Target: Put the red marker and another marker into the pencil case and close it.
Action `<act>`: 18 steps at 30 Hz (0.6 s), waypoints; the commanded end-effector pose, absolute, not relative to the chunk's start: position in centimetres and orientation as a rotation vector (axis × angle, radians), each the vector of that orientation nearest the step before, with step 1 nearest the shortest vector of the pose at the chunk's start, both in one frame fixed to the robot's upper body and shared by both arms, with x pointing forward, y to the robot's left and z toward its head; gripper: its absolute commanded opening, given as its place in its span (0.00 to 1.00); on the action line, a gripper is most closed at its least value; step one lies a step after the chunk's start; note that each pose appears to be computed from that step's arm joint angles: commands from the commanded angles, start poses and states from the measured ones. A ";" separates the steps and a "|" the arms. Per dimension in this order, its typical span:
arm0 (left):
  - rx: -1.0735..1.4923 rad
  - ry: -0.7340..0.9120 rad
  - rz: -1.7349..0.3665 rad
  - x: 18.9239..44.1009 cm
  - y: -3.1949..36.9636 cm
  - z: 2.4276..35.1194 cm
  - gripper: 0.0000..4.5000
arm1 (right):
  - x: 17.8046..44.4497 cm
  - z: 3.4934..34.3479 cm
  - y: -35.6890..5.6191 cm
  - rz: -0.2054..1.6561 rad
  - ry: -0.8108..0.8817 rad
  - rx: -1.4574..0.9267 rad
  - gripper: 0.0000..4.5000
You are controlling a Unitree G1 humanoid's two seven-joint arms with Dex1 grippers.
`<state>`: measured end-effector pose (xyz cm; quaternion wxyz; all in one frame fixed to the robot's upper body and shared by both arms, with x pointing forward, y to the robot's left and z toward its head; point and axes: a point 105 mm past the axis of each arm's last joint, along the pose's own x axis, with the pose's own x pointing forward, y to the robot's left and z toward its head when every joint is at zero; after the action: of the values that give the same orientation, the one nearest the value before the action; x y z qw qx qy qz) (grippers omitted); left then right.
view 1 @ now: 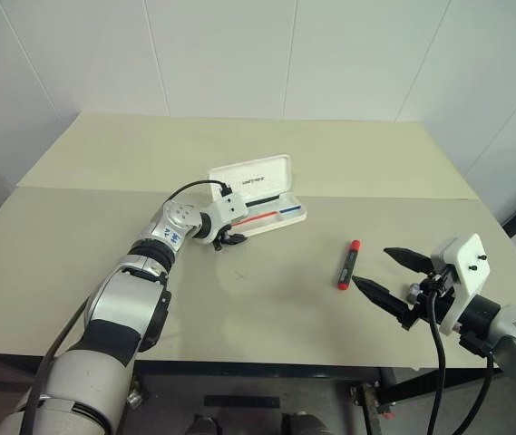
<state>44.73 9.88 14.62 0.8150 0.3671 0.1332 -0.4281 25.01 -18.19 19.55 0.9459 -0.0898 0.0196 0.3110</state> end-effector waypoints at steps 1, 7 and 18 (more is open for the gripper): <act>0.795 0.320 -0.921 44.5 10.3 13.8 0.44 | 25.0 20.6 -18.2 0.642 0.005 -0.211 1.00; 0.788 0.242 -0.949 44.6 9.8 15.9 0.44 | 25.2 21.0 -18.4 0.651 -0.003 -0.221 1.00; 0.809 0.008 -1.229 41.2 11.7 18.9 0.44 | 25.9 21.4 -18.7 0.705 0.006 -0.242 1.00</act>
<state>41.78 11.54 17.21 0.7517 0.3638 0.0505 -0.5478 25.96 -18.71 20.50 0.9354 -0.1036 0.0205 0.3374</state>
